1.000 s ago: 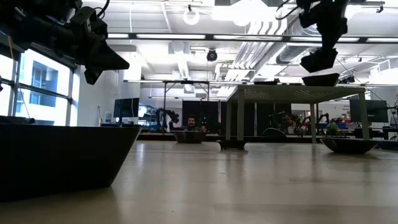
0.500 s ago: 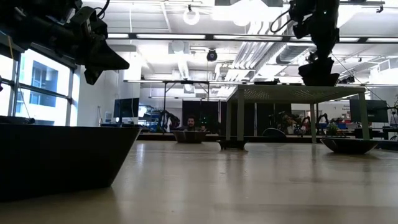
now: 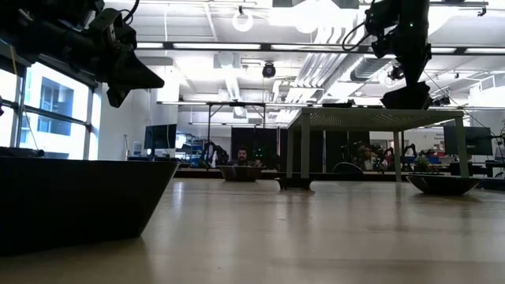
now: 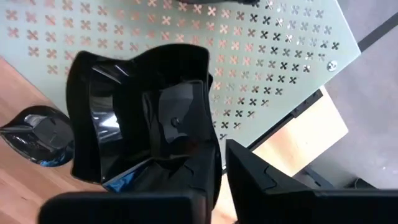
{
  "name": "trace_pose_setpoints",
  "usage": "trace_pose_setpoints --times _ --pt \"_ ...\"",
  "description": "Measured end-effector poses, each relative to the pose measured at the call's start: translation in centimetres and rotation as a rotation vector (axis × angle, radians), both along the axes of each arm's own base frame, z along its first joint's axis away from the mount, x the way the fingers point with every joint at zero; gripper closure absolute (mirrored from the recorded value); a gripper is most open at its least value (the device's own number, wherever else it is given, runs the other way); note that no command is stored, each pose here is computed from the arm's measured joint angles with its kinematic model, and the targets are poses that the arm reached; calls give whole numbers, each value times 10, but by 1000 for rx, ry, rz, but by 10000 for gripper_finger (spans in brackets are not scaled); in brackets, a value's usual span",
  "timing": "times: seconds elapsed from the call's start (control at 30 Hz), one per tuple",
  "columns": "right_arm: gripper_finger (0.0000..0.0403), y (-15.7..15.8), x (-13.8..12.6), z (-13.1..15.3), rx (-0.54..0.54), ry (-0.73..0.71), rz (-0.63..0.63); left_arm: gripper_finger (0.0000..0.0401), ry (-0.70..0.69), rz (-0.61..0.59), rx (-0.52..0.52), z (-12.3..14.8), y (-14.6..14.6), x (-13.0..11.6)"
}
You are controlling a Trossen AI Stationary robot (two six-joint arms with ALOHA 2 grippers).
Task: Pick & Place Mini shaped plates
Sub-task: Stack the black distorted square plate on top of the black distorted square plate on the shelf
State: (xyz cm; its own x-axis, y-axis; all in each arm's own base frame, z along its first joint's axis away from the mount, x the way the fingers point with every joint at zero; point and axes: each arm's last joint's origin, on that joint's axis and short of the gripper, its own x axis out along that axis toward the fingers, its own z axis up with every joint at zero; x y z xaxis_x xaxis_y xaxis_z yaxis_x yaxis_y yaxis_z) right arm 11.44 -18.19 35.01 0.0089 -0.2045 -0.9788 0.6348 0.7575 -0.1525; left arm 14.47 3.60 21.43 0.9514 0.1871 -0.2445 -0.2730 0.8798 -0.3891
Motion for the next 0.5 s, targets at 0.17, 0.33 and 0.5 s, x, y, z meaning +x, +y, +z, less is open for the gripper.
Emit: trace_pose_setpoints --times 0.17,0.33,0.5 --pt "321 0 0 0 -9 6 -4 401 1 0 0 0 0 0" --pt "308 1 0 1 1 -10 -17 401 1 0 0 0 0 0" --pt "367 1 0 1 1 -13 -25 401 1 0 0 0 0 0"
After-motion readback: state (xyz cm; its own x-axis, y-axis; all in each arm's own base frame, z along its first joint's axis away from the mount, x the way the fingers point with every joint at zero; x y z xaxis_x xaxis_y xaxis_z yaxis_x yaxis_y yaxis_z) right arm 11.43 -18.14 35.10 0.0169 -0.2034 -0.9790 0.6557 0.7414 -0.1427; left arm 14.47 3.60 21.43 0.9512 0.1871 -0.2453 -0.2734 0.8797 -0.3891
